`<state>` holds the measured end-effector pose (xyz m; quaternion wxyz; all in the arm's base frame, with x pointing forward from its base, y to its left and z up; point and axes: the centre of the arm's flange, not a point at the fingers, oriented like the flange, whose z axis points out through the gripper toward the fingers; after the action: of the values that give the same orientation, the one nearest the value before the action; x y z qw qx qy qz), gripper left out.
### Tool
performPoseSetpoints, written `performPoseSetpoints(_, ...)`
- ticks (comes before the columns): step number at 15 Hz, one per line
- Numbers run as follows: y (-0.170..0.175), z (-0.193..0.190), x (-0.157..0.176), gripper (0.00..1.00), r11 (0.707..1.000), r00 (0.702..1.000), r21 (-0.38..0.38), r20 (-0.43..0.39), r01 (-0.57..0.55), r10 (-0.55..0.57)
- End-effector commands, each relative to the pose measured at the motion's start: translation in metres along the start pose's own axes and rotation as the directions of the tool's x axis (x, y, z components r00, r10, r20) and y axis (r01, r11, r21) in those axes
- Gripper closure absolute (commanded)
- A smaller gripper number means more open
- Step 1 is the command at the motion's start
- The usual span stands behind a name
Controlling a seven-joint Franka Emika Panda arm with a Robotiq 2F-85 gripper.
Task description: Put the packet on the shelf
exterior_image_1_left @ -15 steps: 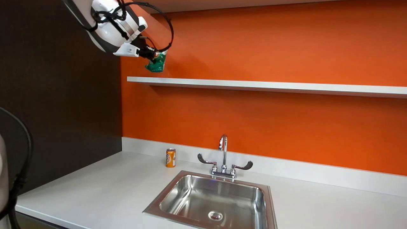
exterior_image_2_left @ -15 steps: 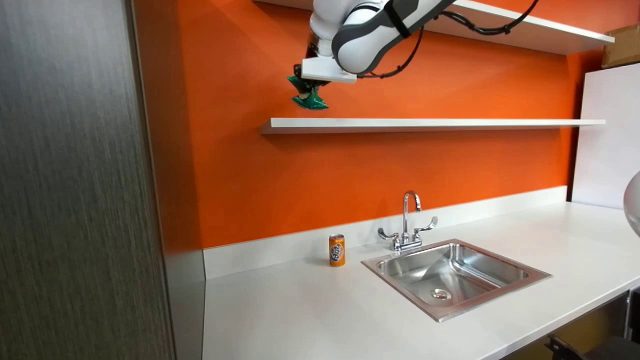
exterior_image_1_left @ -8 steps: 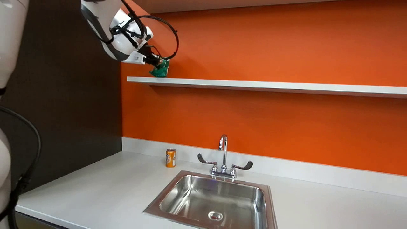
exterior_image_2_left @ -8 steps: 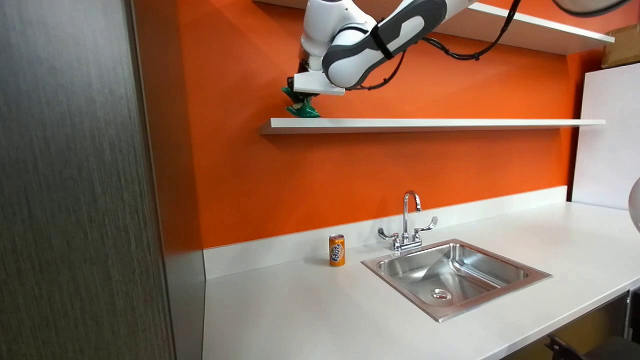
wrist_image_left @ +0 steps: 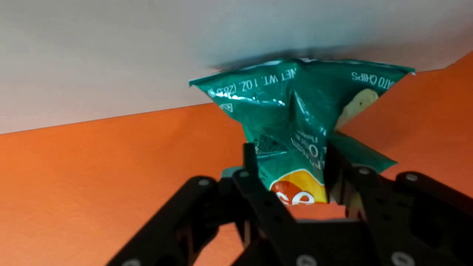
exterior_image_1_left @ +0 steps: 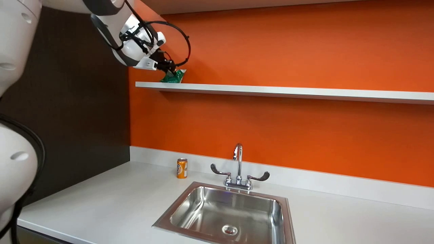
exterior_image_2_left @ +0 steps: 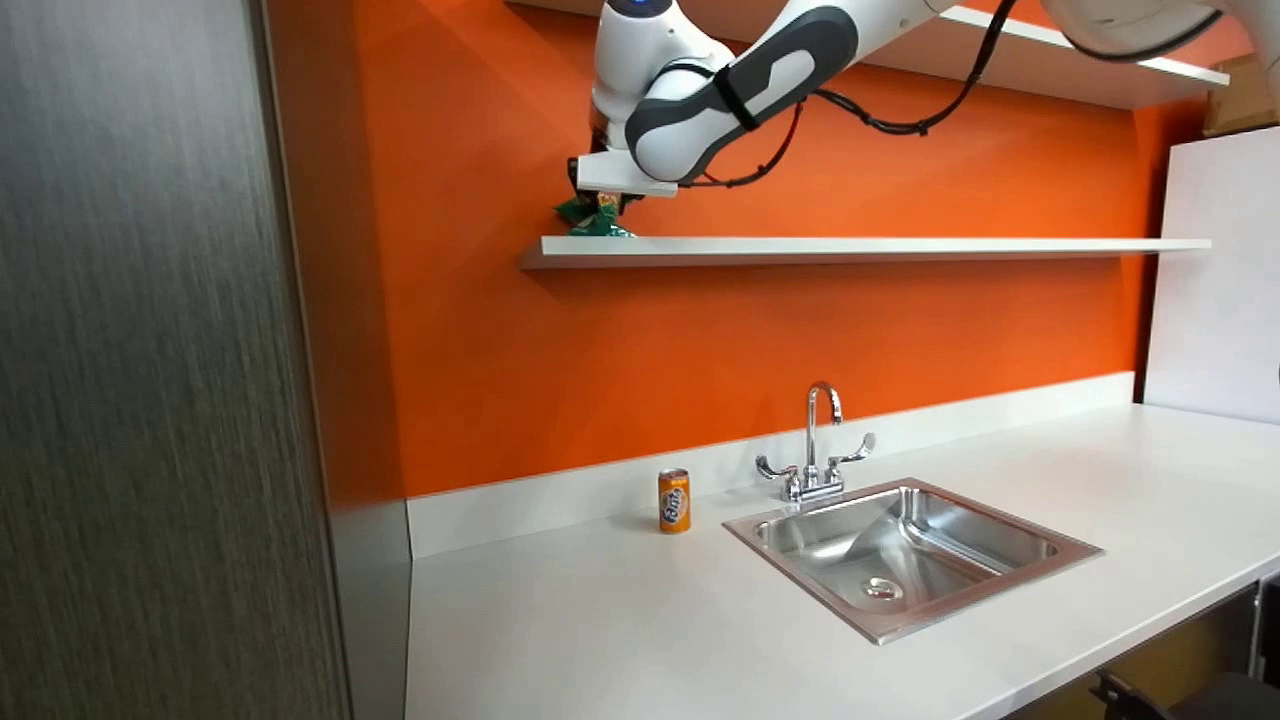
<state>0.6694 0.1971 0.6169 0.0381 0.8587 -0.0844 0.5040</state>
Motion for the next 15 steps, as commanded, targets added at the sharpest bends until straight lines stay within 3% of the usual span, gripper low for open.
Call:
performPoseSetpoints(1,-0.007,-0.016,0.016,0.19,0.997,0.998,-0.059,0.012,-0.053,0.054)
performPoseSetpoints(4,-0.009,-0.036,0.022,0.01,0.991,0.995,-0.097,0.022,-0.094,0.097)
performPoseSetpoints(10,-0.007,-0.082,0.032,0.0,0.975,0.985,-0.147,0.028,-0.164,0.17)
performPoseSetpoints(15,0.003,-0.133,0.013,0.0,0.967,0.971,-0.165,0.109,-0.195,0.214)
